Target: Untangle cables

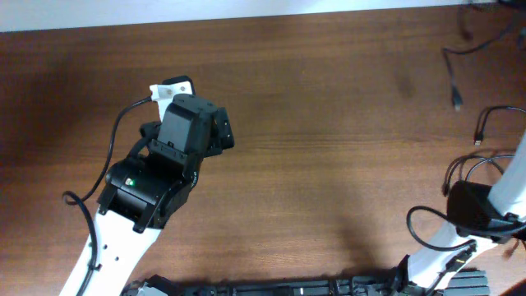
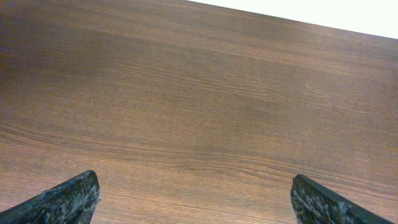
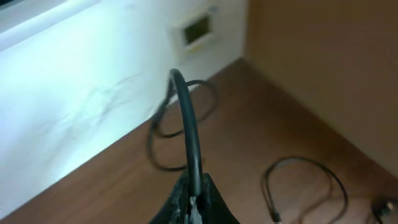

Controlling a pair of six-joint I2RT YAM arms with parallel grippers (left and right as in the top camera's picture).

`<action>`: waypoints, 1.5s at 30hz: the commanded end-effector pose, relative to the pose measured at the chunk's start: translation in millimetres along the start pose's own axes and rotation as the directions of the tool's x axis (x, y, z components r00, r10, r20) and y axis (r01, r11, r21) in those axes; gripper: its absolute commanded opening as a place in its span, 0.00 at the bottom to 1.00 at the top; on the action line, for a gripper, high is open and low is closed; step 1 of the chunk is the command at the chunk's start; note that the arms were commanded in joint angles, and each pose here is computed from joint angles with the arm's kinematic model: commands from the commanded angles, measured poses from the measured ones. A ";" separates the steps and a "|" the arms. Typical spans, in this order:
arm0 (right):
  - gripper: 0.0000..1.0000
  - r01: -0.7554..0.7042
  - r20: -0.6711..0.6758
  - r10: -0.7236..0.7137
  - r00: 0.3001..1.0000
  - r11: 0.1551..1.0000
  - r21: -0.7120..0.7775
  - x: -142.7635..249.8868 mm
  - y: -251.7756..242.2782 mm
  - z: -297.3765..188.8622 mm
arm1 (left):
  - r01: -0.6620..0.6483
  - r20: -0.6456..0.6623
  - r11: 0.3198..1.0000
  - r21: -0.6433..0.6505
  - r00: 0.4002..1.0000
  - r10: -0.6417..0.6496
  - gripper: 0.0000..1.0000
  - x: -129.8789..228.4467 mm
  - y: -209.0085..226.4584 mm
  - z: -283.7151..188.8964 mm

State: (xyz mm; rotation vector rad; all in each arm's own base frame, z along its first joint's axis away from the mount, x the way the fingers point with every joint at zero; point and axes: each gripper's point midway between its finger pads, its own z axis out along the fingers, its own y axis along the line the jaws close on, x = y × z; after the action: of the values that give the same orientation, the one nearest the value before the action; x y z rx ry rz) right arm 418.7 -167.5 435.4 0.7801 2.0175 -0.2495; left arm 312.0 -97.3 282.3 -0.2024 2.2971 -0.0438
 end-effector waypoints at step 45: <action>0.99 -0.270 -0.413 0.239 0.879 0.963 -0.016 81.1 -71.9 122.5 | 0.006 0.017 1.000 -0.009 1.000 -0.006 0.99 -6.4 1.4 -1.8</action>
State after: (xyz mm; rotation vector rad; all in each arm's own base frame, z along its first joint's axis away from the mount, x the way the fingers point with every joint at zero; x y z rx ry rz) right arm 420.4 -276.4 291.9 1.3238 2.1348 -0.0271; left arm 312.0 -97.3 282.3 -0.2024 2.2971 -0.0438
